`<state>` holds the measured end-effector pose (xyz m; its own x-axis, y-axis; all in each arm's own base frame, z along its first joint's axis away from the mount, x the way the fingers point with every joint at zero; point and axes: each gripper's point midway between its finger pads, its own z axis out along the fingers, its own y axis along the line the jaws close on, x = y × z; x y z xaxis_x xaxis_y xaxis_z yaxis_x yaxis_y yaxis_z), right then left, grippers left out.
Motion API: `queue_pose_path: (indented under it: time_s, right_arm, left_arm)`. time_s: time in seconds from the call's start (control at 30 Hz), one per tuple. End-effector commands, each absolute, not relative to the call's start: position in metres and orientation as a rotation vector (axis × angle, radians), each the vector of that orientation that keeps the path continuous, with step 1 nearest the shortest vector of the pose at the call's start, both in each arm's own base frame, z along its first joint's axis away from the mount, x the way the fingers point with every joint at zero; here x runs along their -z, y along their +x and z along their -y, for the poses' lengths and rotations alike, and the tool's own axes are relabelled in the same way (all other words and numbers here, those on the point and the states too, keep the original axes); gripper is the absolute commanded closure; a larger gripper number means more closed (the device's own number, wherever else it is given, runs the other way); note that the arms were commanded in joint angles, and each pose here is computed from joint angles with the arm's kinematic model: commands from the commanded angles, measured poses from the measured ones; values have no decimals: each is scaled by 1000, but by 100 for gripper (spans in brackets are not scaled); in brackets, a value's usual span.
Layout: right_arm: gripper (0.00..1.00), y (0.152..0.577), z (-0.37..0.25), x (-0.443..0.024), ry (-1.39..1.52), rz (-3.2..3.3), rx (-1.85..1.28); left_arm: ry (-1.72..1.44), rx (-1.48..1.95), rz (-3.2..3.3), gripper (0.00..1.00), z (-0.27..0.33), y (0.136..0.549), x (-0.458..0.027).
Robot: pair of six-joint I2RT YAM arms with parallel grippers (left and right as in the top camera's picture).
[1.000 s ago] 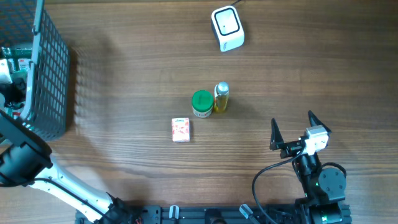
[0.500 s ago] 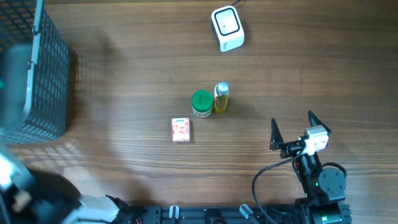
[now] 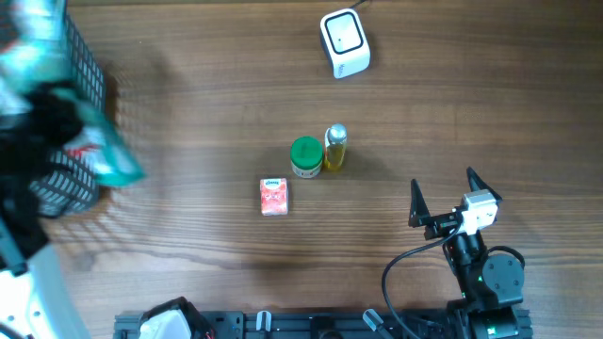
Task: Scan the item barcode
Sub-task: 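Carry the green glove pack out and lay it left of the Kleenex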
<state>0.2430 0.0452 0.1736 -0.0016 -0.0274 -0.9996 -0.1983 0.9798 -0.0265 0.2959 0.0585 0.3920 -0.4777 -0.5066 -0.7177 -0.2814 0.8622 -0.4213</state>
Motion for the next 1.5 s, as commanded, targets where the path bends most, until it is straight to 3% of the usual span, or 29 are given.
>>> queue_pose_path:
  time_s: [0.0, 0.23, 0.57, 0.63, 0.67, 0.73, 0.77, 0.83, 0.9, 1.3, 1.47]
  right_arm:
    - [0, 243, -43, -175, -165, -1565, -126]
    - [0, 243, -43, -175, -166, -1565, -127]
    - [0, 243, -43, -175, -166, -1565, -126]
    - [0, 243, -43, -175, -166, -1565, -127]
    - [0, 243, -43, -175, -165, -1565, -126]
    - [0, 243, -43, -175, -166, -1565, -126]
    - [0, 243, -43, -175, -166, -1565, -126]
    - [0, 243, -43, -175, -165, -1565, -126]
    - [0, 243, -43, -175, -165, -1565, -126]
    - [0, 243, -43, -175, -165, -1565, -126]
    - [0, 243, -43, -175, -166, -1565, -126]
  left_arm:
    - [-493, 227, -2241, 96, -17, 295, -357]
    - [-377, 79, -2511, 96, 37, 295, -249]
    - [-342, -147, -2626, 91, 39, 313, -110]
    - [-338, -167, -2658, 85, 39, 314, -95]
    - [-336, -178, -2676, 70, 40, 315, -88]
    - [-321, -194, -2699, 55, 40, 316, -79]
    - [-319, -198, -2706, 41, 40, 316, -76]
    - [-318, -200, -2709, 21, 40, 317, -74]
    - [-319, -197, -2702, 16, 41, 318, -76]
    - [-314, -125, -2687, 15, 48, 318, -87]
    - [-353, -60, -2561, 12, 46, 341, -131]
